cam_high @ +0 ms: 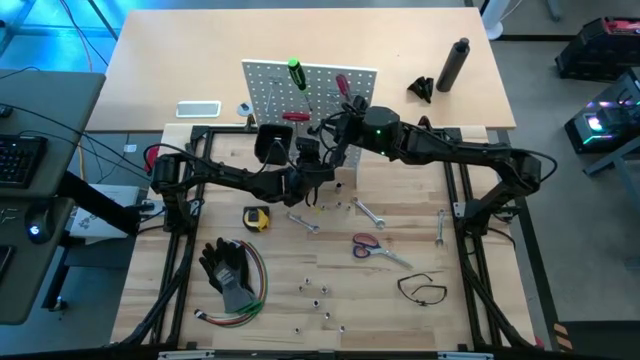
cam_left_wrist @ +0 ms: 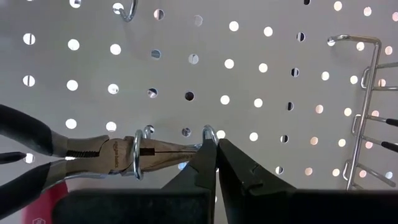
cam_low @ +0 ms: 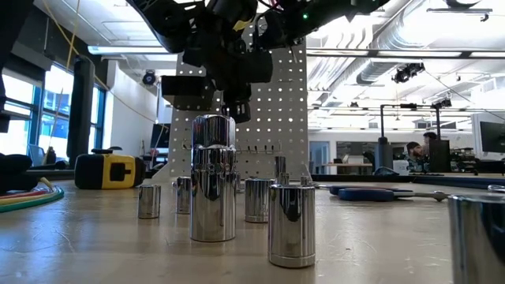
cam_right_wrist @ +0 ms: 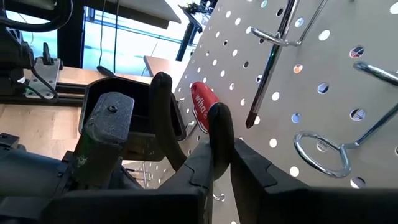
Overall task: Hang tools onto peg board
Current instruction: Hang the black pliers on the white peg board
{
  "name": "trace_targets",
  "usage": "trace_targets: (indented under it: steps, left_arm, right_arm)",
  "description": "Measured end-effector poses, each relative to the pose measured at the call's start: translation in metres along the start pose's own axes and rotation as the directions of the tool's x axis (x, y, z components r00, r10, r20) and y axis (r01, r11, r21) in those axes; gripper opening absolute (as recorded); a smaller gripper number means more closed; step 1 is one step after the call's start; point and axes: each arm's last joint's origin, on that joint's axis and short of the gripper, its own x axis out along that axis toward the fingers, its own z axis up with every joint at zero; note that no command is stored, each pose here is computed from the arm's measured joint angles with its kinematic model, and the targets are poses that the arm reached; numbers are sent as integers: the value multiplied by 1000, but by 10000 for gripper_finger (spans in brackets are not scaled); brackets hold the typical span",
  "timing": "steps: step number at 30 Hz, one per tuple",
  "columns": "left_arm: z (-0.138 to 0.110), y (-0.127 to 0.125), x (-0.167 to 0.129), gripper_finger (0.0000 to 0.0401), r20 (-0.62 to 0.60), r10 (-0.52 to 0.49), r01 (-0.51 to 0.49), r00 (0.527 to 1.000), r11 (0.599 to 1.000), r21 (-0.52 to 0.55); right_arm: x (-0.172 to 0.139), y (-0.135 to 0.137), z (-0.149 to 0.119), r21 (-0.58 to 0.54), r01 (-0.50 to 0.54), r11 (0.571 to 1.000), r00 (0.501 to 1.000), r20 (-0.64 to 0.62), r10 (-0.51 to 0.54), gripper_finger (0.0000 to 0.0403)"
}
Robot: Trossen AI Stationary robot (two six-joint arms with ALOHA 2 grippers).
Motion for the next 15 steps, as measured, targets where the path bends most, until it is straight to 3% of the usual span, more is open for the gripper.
trace_targets:
  steps: [15]
  left_arm:
    - [0, 0, 0, 0, -3, 2, -2, 1000, 1000, -10]
  right_arm:
    - [0, -1, 2, -10, 10, 1000, 1000, 24, -10, 23]
